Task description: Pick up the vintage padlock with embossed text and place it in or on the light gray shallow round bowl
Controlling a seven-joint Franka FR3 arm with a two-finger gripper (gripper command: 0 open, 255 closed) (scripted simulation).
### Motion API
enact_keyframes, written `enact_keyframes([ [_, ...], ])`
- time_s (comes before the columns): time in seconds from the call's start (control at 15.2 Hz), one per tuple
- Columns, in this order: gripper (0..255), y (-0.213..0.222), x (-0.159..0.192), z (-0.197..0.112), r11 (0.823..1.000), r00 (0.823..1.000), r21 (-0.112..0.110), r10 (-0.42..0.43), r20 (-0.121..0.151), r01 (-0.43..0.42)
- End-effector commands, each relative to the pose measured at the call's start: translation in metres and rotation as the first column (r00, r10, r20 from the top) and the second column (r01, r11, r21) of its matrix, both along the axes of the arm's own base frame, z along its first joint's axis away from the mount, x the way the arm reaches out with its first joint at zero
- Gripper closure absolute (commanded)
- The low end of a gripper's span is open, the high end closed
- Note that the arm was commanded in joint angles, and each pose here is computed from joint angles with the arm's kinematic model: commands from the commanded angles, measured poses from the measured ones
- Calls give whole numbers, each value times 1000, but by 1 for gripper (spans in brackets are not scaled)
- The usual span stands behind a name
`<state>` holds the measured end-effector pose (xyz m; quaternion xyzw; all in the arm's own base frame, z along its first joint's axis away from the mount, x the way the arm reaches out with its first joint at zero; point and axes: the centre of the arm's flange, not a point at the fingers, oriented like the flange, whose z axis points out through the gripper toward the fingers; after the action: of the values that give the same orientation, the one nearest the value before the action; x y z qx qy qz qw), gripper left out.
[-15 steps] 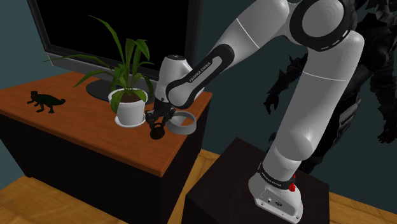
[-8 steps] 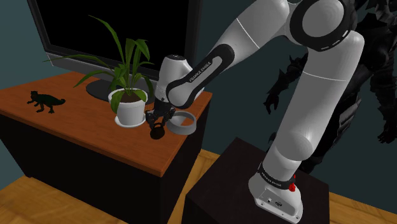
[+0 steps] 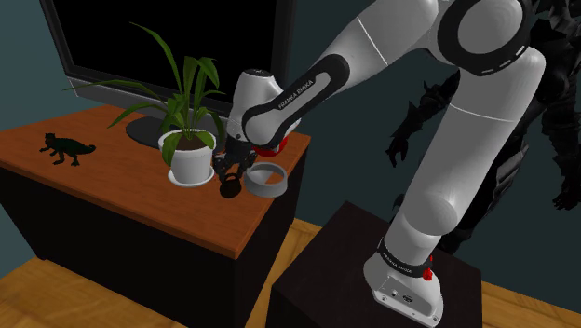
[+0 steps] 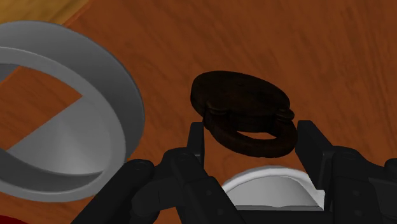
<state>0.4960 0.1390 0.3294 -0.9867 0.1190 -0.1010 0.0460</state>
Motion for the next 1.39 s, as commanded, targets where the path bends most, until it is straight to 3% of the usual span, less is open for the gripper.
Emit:
enact_keyframes([
  [0.0,255,1,0,10,1000,1000,0,0,0,0],
  [1.06,255,1,0,93,1000,1000,0,0,0,0],
  [1.32,255,-51,0,104,1000,1000,0,0,0,0],
])
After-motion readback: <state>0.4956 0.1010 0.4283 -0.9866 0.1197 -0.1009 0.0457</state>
